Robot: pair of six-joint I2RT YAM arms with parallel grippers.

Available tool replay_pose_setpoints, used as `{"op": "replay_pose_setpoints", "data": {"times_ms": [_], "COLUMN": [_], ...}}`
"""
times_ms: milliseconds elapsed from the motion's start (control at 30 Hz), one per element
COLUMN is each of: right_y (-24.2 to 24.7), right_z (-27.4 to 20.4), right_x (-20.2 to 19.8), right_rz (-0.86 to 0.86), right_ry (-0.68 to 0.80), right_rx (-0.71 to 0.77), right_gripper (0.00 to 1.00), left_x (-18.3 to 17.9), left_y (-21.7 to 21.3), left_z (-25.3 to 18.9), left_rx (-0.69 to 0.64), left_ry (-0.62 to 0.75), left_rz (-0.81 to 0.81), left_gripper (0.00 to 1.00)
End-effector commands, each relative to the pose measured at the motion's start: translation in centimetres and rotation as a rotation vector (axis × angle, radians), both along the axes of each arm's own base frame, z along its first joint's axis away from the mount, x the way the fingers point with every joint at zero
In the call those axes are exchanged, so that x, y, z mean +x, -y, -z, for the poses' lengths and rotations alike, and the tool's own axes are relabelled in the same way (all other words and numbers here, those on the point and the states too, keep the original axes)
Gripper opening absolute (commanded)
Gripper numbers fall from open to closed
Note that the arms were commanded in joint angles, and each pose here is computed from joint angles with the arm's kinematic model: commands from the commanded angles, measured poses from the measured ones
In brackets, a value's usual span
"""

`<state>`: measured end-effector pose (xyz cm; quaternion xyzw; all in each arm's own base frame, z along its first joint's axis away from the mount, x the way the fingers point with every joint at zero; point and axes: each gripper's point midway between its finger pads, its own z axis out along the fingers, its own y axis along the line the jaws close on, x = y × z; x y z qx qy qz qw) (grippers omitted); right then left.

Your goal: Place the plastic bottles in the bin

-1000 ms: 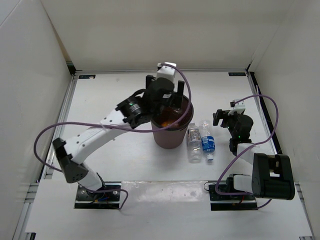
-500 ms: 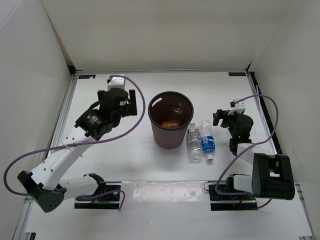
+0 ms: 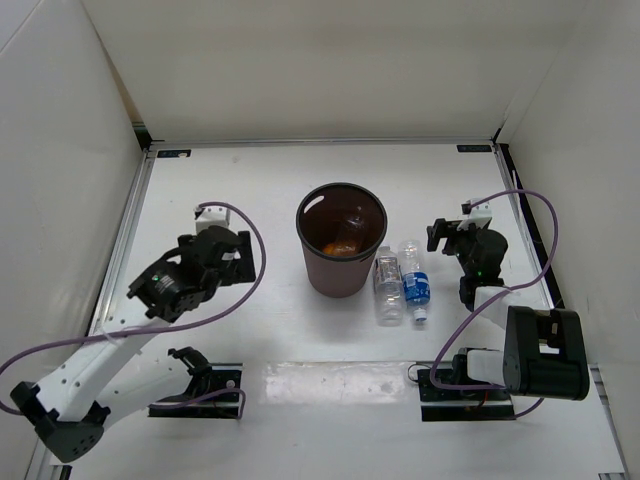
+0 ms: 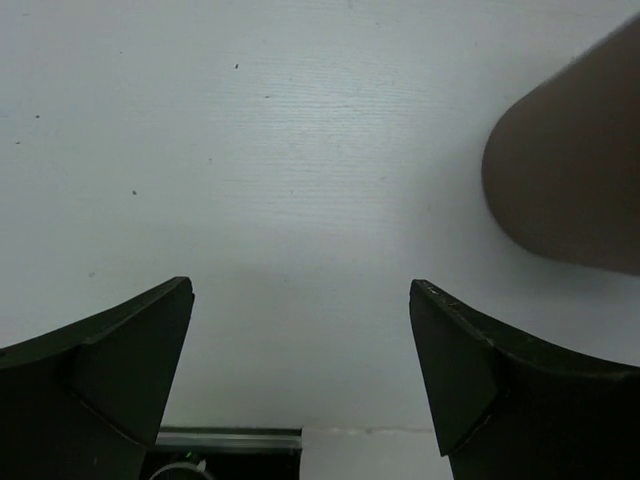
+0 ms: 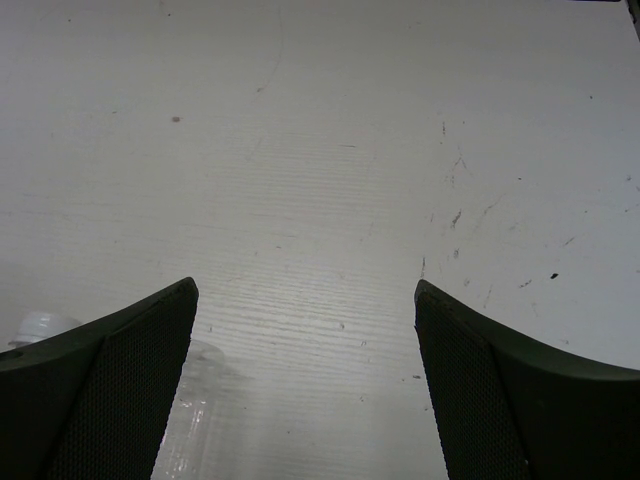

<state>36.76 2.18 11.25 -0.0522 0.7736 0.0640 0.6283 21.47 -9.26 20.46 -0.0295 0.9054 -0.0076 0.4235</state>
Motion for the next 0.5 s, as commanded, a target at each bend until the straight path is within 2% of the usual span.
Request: {"op": "replay_pose_setpoints", "data": {"times_ms": [0, 33, 67, 233, 333, 433, 467], "right_y": [0.1, 0.2, 0.2, 0.1, 0.1, 0.2, 0.1], "right_z": [-2.8, -2.9, -2.7, -2.7, -2.9, -2.8, -2.8], "right_x": [1.1, 1.1, 1.1, 1.1, 1.1, 1.1, 1.1], "right_rz": [-0.001, 0.002, 0.002, 0.001, 0.001, 0.003, 0.001], "right_ry": [0.084, 0.087, 0.084, 0.082, 0.088, 0.087, 0.085], "right_rx": [-0.009, -0.008, -0.008, -0.008, -0.008, -0.010, -0.008], "right_gripper": [0.90, 0.90, 0.90, 0.90, 0.90, 0.90, 0.90], "left_x": [-0.9, -0.9, -0.7, 0.0, 0.5, 0.9, 0.8], "left_y": [-0.4, -1.9, -2.0, -1.5, -1.3, -0.5, -1.5], "left_z": [-4.8, -5.2, -7.1, -8.5, -5.7, -5.0, -5.2], "left_rx": [-0.014, 0.058, 0.047, 0.152, 0.168, 0.122, 0.157], "left_ry": [0.062, 0.066, 0.096, 0.096, 0.083, 0.121, 0.113], "left_rz": [0.065, 0.037, 0.033, 0.138, 0.107, 0.143, 0.104], "left_gripper": [1.00, 1.00, 1.00, 1.00, 1.00, 1.00, 1.00]}}
